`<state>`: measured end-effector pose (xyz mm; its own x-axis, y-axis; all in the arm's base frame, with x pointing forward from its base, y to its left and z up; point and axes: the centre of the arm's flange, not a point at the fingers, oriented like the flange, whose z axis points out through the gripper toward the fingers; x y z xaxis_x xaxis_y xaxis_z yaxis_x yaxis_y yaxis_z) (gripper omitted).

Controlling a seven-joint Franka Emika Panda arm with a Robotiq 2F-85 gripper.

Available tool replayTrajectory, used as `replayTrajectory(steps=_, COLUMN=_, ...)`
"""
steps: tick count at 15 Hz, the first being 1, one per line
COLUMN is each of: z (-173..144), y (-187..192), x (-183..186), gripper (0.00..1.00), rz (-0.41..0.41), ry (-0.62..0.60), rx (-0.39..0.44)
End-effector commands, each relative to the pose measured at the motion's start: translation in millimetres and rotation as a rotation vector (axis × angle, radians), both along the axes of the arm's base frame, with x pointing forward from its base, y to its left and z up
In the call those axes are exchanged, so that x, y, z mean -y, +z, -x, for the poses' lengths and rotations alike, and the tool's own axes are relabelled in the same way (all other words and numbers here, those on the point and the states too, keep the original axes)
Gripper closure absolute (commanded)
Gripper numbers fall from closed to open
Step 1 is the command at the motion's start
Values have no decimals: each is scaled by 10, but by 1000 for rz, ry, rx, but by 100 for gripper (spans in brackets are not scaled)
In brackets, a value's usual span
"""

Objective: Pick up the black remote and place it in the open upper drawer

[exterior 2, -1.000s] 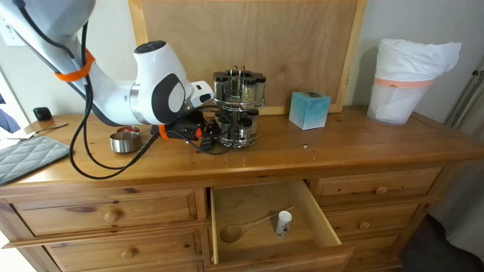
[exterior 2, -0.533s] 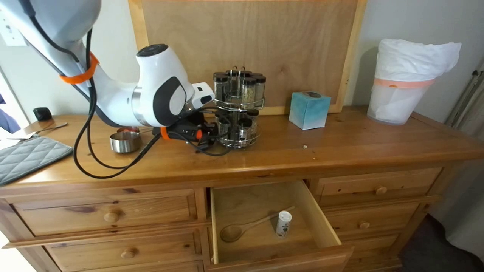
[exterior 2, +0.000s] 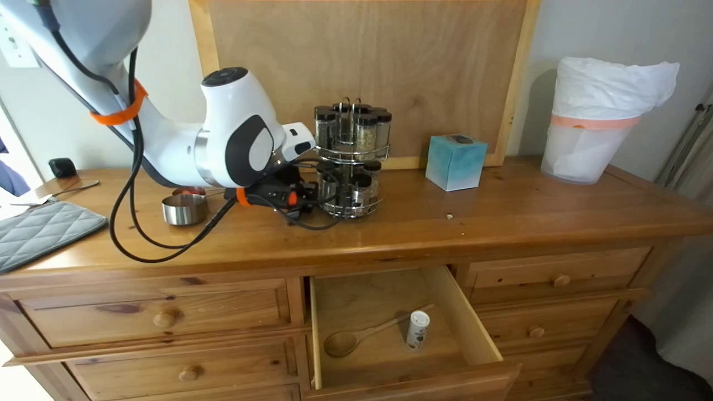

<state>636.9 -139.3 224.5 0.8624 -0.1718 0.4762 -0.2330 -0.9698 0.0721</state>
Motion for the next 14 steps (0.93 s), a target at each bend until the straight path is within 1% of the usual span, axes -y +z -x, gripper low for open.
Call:
replayTrajectory(steps=1, z=-58, y=-9, x=-69, gripper=79, rz=-29, ry=16, rx=-8)
replayTrajectory(steps=6, z=-37, y=49, x=-198, gripper=79, rz=-51, ry=29, rx=-43)
replayTrajectory(steps=9, z=47, y=228, x=-236, gripper=79, rz=-50, ry=22, rx=-60)
replayTrajectory(steps=14, z=387, y=550, x=-370, gripper=79, rz=-104, ry=54, rx=-168)
